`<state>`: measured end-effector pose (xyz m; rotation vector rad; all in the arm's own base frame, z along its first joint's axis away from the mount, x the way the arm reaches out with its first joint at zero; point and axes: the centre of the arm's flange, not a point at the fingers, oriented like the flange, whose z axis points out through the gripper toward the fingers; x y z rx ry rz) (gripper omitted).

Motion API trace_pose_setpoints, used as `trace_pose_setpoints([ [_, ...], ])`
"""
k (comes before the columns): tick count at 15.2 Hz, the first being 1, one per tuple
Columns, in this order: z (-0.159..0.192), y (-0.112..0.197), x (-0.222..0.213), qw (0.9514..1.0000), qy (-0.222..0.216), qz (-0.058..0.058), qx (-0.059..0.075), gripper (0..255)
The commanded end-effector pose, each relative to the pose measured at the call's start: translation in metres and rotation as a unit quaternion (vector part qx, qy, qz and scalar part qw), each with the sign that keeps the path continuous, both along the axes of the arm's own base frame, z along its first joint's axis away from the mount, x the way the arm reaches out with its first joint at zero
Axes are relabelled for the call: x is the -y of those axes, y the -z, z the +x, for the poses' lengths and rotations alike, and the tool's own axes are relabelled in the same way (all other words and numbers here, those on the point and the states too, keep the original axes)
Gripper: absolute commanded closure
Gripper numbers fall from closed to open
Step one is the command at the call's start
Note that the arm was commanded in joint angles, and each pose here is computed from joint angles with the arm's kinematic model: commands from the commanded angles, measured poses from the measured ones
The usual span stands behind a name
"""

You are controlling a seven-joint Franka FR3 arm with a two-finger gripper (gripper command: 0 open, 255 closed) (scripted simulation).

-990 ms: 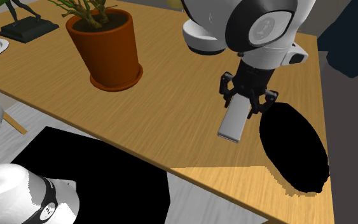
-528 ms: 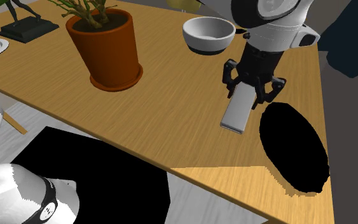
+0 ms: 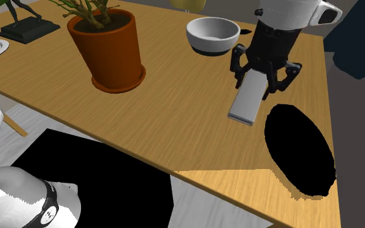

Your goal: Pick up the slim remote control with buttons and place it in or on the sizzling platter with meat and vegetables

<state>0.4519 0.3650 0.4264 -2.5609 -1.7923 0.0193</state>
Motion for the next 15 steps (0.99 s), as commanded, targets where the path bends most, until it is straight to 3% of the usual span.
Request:
trace_pose_setpoints([
  [1, 0.0, -0.01, 0.0, 1.0, 0.0, 0.0, 0.0, 255],
  [4, 0.0, -0.022, 0.0, 1.0, 0.0, 0.0, 0.0, 255],
  [15, 0.144, -0.023, 0.047, 1.0, 0.0, 0.0, 0.0, 255],
])
